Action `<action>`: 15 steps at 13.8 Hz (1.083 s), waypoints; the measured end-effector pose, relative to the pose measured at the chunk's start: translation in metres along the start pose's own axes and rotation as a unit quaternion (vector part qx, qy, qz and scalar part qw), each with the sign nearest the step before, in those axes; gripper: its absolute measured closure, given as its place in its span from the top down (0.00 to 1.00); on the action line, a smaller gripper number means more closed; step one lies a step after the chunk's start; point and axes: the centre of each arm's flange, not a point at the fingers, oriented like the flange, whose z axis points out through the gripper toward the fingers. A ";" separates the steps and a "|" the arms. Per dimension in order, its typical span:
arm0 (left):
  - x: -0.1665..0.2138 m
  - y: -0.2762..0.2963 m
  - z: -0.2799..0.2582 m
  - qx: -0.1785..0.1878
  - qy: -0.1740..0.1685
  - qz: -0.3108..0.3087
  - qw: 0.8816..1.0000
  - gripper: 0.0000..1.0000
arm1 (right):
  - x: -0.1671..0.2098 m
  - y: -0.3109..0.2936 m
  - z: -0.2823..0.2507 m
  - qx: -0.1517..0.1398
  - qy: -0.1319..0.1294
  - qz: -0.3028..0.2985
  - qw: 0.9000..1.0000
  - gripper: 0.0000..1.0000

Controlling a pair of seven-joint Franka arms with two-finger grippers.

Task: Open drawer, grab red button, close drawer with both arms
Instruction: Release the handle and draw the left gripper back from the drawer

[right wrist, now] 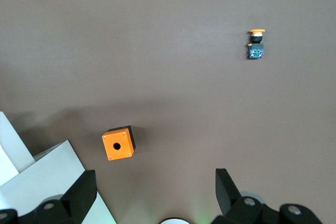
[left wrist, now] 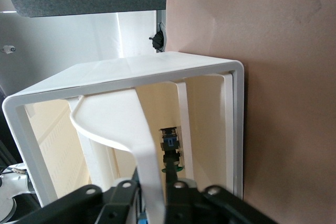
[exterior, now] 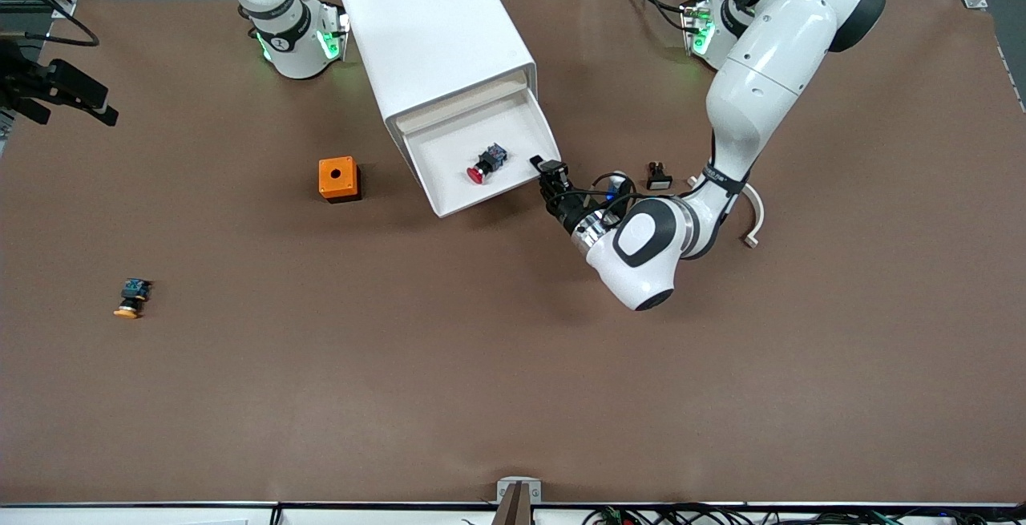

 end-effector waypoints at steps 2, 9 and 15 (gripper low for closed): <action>-0.001 0.000 0.000 -0.004 -0.002 0.024 1.000 0.48 | 0.018 0.003 0.023 -0.001 -0.018 0.003 1.000 1.00; 0.004 -0.008 -0.063 -0.057 -0.027 0.208 0.976 1.00 | 0.072 0.041 0.094 -0.001 -0.070 0.036 0.997 1.00; 0.045 -0.039 -0.168 -0.175 0.080 0.460 0.867 1.00 | 0.079 0.030 0.085 0.000 -0.062 0.122 0.991 1.00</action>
